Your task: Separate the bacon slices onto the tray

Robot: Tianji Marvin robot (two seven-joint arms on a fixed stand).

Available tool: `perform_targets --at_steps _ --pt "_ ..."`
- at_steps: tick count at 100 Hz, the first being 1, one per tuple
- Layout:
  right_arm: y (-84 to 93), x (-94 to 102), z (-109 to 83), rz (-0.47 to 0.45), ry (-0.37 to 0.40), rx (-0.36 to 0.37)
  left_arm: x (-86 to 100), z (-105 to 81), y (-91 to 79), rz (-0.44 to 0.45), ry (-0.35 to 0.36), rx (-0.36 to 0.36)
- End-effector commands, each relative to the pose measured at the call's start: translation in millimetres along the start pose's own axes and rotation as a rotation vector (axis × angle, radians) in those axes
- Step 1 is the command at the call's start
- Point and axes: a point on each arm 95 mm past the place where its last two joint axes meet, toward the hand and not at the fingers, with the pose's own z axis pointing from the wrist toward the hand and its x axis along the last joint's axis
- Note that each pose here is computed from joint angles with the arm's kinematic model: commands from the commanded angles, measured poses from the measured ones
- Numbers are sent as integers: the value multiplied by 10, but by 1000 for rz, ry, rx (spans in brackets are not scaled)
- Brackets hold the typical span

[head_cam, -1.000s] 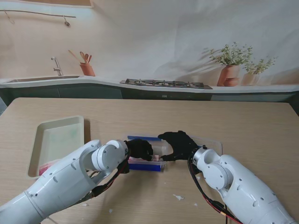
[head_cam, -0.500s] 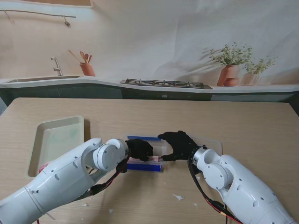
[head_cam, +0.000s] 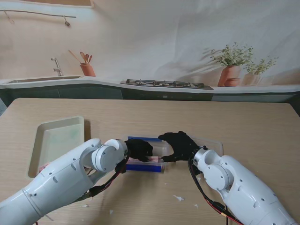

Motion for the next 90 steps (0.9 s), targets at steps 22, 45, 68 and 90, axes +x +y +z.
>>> perform_targets --at_steps 22,45,68,90 --pt "-46 44 9 5 10 17 39 -54 -19 22 49 27" --pt "-46 37 4 8 8 14 104 -104 -75 60 100 72" --pt "-44 40 7 8 8 14 143 -177 -119 87 135 101" --pt "-44 42 9 9 8 14 152 -275 -171 80 159 155"
